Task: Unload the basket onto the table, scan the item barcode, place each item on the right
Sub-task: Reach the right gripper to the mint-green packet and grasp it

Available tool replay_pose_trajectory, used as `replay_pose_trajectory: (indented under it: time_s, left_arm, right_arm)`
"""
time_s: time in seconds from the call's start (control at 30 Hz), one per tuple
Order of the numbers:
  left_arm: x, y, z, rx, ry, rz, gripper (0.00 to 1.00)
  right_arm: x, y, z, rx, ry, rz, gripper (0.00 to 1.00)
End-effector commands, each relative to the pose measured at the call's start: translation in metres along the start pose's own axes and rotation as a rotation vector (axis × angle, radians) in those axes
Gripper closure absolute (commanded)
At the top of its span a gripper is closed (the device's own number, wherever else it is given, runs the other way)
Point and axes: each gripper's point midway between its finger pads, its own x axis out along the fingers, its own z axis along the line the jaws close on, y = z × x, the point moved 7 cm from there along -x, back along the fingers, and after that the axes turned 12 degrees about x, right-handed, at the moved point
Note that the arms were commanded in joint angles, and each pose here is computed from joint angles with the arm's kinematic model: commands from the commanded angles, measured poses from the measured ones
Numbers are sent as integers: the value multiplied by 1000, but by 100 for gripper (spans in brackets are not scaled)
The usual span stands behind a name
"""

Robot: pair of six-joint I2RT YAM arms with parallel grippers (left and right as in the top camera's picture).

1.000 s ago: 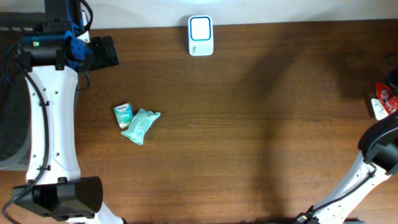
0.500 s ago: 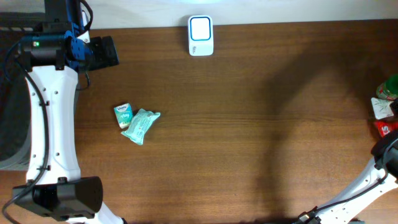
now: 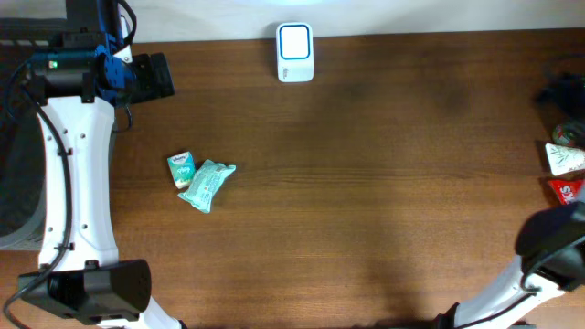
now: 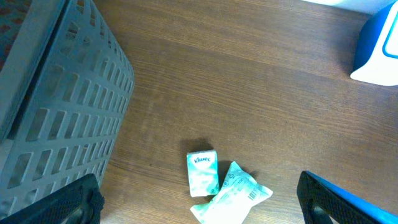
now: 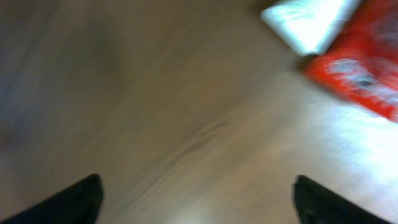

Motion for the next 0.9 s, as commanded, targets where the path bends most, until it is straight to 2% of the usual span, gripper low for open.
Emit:
replay_pose_trajectory:
  time_s: [0.0,0.13,0.23,0.33,0.5,0.7,0.8,0.87]
  left_arm:
    - [-5,-2,0,-11,-5,-14,1]
    - [-5,-2,0,-11,-5,-14,1]
    - [-5,-2,0,-11,-5,-14,1]
    - [-5,-2,0,-11,-5,-14,1]
    - [-5,-2,0,-11,-5,-14,1]
    - [-5,-2,0,-11,-5,-14,1]
    - [-5,-2,0,-11,-5,-14,1]
    - [-5,-2,0,-11,-5,-14,1]
  right_arm:
    - [12,54,60,-183,-77,106,2]
    - [43,155,132,-471,-105,199,1]
    - [60,234,170,-627,-213,302,1]
    - [78,317,201,-638,-304,393,1]
    - [91,414,238,-614,-424,435,0]
    - [112,498,244,-568,-433,565,4]
    - [115,520,242,-570,-426,575,8]
    - [114,526,240,-582,-424,548,16]
